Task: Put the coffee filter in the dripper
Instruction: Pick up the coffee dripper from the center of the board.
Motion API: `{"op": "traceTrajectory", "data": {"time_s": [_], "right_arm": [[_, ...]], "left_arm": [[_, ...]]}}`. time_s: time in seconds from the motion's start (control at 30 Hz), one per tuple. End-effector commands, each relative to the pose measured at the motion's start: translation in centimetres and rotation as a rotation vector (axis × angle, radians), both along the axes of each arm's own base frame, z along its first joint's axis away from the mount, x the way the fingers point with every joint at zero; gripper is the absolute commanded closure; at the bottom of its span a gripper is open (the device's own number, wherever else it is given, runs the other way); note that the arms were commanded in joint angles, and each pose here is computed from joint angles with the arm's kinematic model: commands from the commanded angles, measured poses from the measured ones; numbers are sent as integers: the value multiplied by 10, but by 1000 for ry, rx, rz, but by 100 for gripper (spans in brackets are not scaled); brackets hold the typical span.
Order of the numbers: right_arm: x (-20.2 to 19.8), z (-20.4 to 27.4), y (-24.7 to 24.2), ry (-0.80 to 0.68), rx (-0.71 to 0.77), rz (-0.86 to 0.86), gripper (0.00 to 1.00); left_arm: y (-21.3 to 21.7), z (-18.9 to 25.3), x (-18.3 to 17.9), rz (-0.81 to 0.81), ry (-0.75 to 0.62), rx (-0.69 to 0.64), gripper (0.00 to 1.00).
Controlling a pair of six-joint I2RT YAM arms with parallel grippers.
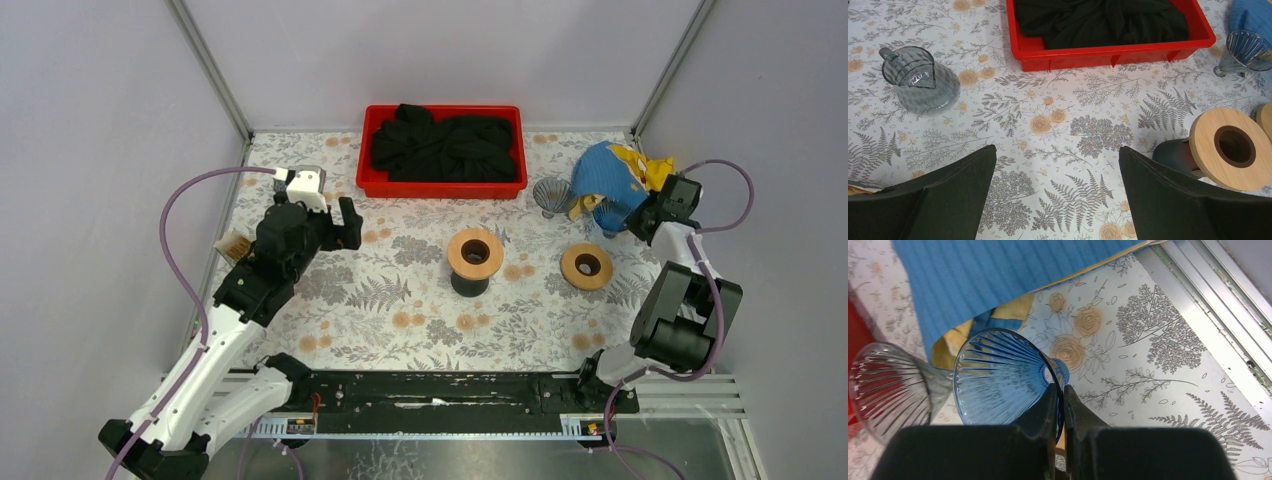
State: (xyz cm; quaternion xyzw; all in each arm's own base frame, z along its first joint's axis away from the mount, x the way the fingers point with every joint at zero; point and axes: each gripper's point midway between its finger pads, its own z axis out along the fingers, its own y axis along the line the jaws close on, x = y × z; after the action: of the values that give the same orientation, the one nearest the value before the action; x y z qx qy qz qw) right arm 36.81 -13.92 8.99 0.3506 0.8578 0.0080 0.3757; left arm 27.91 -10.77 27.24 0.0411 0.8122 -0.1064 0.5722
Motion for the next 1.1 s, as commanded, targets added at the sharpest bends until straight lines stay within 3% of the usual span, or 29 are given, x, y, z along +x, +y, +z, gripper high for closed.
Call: {"op": "traceTrajectory", "data": {"time_s": [0.0,0.33,1.07], "right_arm": [[7,36,12,-121,42,21,100],[-6,67,60,-226,211,92,100],[-27,154,220,-264,215,596,100]], "left_arm": [[-6,5,7,-11,-24,-42,0],[-21,-2,12,-60,29,-73,0],[-75,-4,9,-186,226,-306,0]]}}
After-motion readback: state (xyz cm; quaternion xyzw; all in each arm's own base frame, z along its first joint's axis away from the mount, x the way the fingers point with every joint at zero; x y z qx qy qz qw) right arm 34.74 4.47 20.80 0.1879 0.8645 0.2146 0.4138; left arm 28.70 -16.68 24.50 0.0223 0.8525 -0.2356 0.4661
